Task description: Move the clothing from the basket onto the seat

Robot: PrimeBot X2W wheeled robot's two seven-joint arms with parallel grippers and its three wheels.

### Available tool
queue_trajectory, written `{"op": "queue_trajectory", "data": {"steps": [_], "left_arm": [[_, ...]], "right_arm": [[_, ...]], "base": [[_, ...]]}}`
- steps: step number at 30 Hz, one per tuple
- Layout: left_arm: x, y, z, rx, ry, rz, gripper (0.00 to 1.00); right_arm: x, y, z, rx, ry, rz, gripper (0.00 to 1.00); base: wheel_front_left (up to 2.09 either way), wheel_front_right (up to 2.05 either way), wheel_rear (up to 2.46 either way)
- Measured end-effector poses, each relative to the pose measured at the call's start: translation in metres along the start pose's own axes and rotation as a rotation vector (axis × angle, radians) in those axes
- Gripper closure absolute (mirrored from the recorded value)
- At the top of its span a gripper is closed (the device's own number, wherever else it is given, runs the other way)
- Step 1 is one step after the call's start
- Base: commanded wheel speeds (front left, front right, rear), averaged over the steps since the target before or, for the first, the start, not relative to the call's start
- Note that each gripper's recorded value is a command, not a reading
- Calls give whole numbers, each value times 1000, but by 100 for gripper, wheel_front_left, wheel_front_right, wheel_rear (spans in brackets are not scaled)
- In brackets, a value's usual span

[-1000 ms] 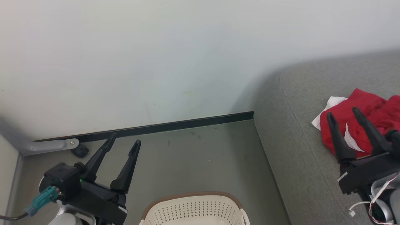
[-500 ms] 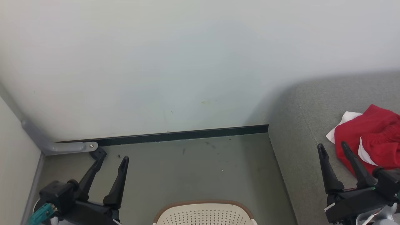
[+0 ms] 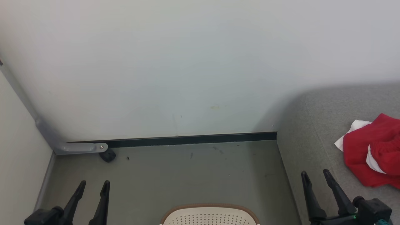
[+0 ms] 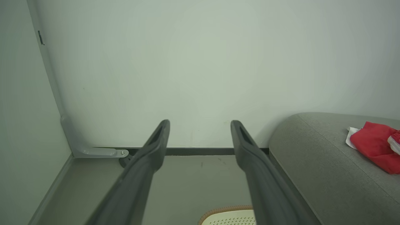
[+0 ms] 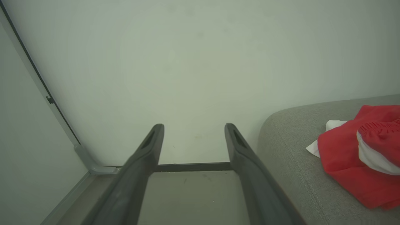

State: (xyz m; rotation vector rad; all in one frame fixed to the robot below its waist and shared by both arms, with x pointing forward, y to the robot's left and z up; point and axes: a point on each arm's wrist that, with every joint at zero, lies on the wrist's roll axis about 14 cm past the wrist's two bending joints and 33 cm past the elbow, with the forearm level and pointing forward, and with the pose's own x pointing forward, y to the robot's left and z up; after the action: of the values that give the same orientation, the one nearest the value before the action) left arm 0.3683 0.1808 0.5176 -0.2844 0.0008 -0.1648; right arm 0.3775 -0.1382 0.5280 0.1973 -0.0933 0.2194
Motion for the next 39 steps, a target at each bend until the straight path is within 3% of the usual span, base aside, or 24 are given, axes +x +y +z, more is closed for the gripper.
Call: {"op": "queue_trajectory", "data": {"steps": [15,39], "left_arm": [[-13,21,-11,-34,-2,123,0],[-10,16,-16,-41,-16,127,0]], "right_arm": [[-13,15,-27,37,54,-11,0],[-14,20,-38,18,83,-6,0]], "base": [[0,0,0],[0,0,0]]}}
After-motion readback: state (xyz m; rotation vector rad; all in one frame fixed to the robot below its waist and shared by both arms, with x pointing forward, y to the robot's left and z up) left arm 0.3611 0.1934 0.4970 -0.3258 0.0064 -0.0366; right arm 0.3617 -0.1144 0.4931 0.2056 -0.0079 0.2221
